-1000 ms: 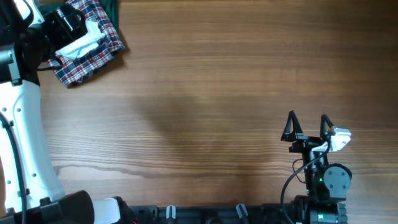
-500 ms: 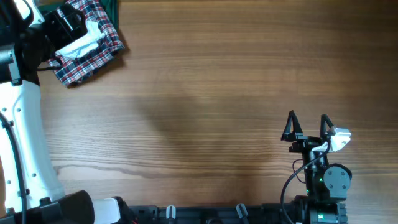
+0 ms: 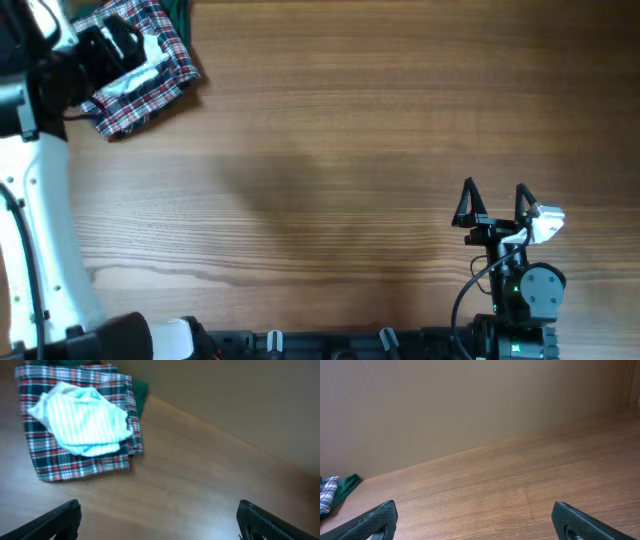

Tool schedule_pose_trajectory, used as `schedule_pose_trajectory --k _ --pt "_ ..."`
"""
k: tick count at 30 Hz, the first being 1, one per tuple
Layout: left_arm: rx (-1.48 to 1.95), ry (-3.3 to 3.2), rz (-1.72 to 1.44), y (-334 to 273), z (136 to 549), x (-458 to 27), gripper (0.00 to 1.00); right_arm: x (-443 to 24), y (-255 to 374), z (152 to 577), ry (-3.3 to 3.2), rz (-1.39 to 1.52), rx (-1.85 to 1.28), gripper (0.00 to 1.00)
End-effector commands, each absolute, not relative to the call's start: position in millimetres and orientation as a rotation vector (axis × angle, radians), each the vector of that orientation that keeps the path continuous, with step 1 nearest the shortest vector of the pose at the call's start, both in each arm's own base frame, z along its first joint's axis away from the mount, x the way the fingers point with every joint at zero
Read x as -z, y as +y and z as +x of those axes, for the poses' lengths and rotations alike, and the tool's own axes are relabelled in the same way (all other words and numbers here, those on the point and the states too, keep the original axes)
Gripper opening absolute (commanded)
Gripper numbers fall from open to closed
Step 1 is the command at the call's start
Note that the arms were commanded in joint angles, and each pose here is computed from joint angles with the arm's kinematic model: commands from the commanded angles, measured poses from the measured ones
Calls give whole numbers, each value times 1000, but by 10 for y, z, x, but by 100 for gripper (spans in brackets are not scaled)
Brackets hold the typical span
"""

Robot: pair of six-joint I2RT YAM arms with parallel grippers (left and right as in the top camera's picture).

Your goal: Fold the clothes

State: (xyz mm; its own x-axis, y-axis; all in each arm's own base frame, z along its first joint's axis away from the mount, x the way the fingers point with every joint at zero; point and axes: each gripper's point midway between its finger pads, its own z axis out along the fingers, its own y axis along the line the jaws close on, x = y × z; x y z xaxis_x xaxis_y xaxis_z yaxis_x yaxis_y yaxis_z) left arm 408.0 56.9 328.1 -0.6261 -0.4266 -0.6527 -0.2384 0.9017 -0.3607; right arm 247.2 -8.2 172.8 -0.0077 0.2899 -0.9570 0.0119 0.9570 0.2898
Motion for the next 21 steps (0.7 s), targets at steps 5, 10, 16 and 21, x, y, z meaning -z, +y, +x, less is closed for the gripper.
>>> schedule_pose_trajectory --k 5,10,16,21 --pt "241 2207 -62 -163 3595 -3183 100 -1755 -70 2467 1556 234 -234 100" --pt "243 2132 -38 -215 3112 -2506 100 -1755 -70 2467 1556 234 -234 100" --pt "239 2003 -16 -232 2795 -1998 100 -1755 -70 2467 1556 234 -234 100" --pt "255 1870 21 -285 2621 -1745 100 -1755 -70 2467 1556 234 -234 100"
